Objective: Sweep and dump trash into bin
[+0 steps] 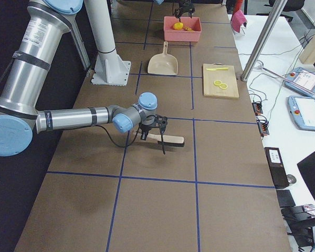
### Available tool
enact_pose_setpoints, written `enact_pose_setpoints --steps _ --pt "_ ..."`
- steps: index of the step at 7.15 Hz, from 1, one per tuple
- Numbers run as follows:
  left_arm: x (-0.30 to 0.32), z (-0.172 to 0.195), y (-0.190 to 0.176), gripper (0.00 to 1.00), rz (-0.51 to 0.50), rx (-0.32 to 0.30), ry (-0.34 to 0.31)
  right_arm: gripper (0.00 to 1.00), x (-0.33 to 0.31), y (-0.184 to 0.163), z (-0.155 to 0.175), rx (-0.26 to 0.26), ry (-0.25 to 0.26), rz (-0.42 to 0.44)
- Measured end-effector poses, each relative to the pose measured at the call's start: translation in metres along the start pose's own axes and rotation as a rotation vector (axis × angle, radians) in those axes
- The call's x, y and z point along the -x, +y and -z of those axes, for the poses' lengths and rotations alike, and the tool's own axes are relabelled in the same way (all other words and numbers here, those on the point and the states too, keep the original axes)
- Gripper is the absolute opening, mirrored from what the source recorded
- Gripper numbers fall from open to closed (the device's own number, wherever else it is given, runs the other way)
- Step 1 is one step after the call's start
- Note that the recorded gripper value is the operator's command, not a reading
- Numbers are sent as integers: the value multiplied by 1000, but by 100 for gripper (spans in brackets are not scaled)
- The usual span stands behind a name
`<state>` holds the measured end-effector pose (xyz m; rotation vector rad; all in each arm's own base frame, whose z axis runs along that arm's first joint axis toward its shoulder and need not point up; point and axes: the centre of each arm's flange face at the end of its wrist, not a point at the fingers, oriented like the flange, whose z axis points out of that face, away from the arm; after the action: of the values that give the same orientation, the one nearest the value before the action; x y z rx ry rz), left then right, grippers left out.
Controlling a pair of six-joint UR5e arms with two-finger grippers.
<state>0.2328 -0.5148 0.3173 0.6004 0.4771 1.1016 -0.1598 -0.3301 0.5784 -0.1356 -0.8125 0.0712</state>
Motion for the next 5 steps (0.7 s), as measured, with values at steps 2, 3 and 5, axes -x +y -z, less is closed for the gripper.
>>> enact_pose_setpoints --steps 2,3,5 --pt "9 9 9 100 23 -19 9 18 -15 -5 -19 0 -12 65" --pt "9 11 10 100 23 -23 9 20 -13 -10 -26 -2 -20 89" --pt "9 13 8 100 21 -28 8 99 -7 -14 -39 11 -23 119"
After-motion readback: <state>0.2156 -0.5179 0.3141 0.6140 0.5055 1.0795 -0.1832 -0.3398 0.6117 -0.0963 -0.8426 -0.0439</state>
